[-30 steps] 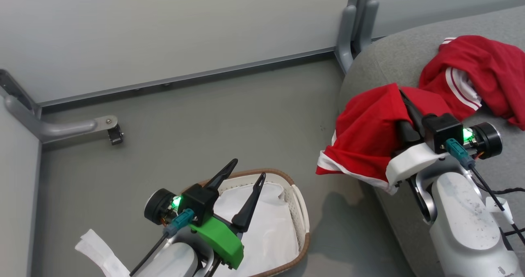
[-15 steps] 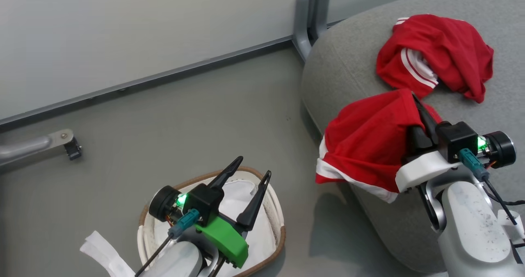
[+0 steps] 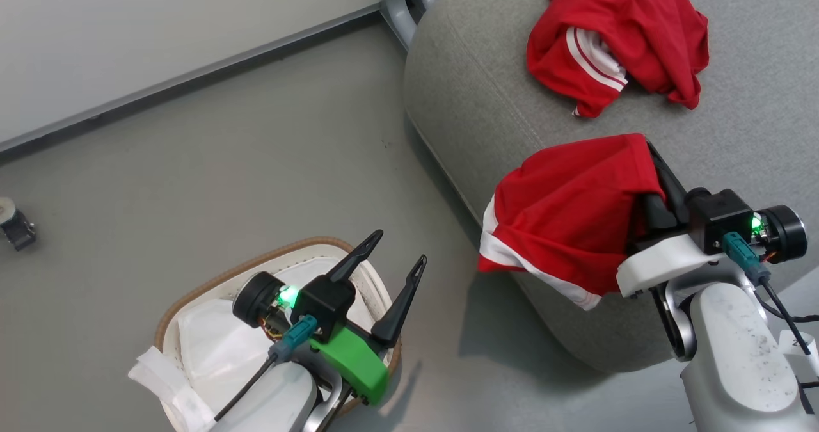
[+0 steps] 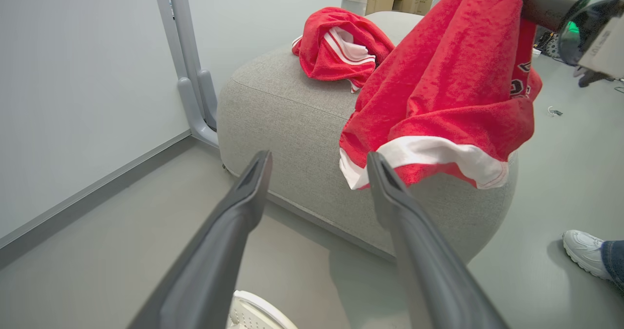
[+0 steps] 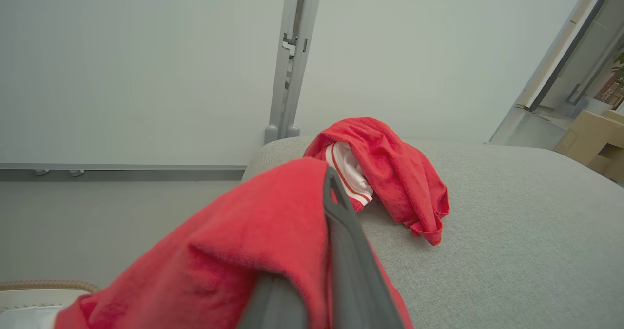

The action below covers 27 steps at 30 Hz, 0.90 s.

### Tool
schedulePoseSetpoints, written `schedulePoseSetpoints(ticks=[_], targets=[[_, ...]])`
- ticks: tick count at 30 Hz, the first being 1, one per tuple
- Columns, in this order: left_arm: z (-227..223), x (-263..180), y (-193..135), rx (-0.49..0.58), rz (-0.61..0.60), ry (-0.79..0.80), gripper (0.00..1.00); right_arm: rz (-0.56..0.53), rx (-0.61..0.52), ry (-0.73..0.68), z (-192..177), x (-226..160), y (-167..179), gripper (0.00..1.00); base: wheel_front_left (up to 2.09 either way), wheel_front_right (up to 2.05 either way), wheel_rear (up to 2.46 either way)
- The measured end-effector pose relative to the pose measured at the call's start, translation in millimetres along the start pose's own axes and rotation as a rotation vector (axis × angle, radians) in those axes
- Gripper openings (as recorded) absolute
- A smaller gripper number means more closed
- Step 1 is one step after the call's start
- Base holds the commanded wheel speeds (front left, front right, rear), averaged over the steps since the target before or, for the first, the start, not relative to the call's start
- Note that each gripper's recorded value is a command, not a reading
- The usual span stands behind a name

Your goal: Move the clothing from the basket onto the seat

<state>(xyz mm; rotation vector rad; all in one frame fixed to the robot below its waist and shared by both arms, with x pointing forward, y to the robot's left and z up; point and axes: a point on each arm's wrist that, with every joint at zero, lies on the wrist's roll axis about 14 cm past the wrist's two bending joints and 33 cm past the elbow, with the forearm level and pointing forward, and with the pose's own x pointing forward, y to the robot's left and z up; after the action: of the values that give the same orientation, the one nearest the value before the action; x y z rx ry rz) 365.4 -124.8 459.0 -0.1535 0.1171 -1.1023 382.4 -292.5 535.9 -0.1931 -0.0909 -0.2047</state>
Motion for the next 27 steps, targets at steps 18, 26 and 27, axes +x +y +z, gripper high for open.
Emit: schedulePoseSetpoints(ticks=[18, 26, 27], targets=[[-12.1, -0.1, 30.2, -0.014, 0.039, -0.014, 1.00, -0.012, -0.261, -0.153, 57.8, 102.0, -43.8, 0.00, 0.00, 0.00, 0.00], [-27.4, -16.7, 60.5, -0.008, 0.123, 0.016, 1.00, -0.112, -0.413, -0.288, 132.7, 171.6, -93.4, 0.00, 0.00, 0.00, 0.00], [-28.5, -18.0, 64.2, -0.005, 0.131, 0.018, 1.00, -0.127, -0.435, -0.293, 138.5, 177.0, -99.2, 0.00, 0.00, 0.00, 0.00]])
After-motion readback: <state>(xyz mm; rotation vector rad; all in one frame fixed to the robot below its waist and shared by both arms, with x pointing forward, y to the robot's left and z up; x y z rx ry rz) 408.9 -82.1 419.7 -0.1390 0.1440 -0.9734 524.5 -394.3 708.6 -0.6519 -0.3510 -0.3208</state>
